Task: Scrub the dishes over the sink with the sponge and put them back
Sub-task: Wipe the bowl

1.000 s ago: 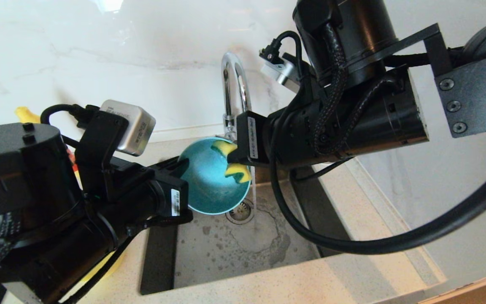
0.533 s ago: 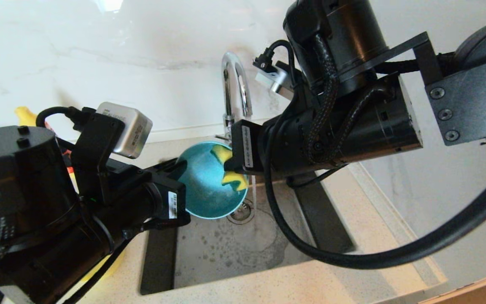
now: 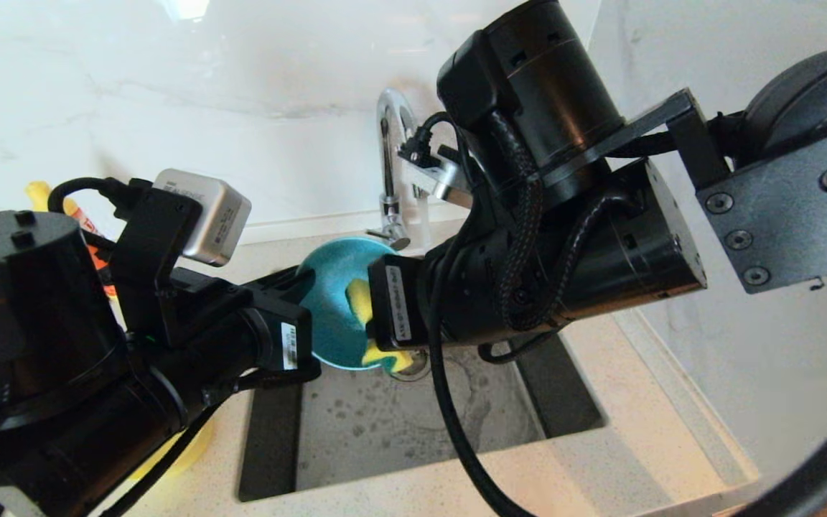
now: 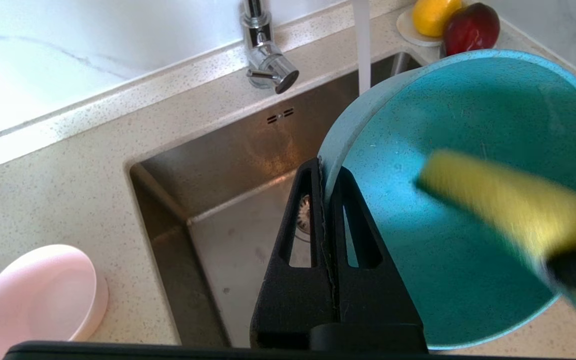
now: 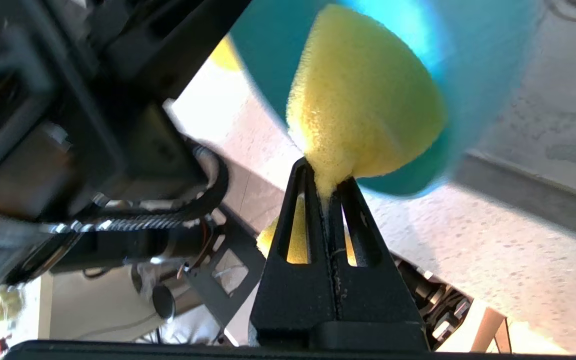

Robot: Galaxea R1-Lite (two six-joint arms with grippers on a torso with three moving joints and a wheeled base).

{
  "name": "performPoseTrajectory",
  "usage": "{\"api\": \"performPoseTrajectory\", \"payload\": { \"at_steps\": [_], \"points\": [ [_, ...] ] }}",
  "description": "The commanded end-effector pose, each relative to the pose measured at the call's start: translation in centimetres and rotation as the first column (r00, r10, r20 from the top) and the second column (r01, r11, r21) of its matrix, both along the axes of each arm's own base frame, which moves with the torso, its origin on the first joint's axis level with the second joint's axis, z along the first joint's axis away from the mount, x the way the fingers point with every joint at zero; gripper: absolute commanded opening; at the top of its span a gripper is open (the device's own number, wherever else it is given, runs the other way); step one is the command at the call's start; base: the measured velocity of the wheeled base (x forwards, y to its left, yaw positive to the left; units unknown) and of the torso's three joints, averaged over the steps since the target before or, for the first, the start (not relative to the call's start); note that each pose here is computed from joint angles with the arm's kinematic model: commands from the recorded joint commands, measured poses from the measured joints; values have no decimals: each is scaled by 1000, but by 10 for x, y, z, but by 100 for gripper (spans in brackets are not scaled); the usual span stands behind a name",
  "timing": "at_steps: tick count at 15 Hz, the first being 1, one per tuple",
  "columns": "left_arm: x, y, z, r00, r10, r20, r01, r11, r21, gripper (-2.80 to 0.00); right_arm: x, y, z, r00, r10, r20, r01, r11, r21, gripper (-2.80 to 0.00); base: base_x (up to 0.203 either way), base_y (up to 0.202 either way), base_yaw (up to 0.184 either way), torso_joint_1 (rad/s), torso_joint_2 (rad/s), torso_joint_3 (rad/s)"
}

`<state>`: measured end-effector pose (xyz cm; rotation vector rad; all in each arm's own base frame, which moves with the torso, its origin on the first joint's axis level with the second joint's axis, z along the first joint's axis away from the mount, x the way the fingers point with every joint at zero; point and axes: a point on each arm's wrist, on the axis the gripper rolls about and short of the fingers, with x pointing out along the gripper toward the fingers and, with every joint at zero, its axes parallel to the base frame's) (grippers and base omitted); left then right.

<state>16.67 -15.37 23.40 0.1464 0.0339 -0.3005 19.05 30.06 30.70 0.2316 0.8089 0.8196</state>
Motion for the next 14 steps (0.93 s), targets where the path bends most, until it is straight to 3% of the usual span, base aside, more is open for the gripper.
{"api": "performPoseTrajectory", "payload": {
  "at_steps": [1,9,14],
  "points": [
    [1,0,0,1000,5,2,-5,1000,-3,-280,-7,6,-2,1000,25,-6,-25,1000,-7,-280,0,0,0,0,0,0],
    [1,1,7,1000,10,20,-9,1000,-21,-280,-13,13,-10,999,46,-26,-47,998,-37,-280,0,0,0,0,0,0],
    [0,1,4,1000,8,12,-8,1000,-15,-280,-3,-1,-1,1000,0,-12,0,1000,-19,-280,0,0,0,0,0,0]
  ]
}}
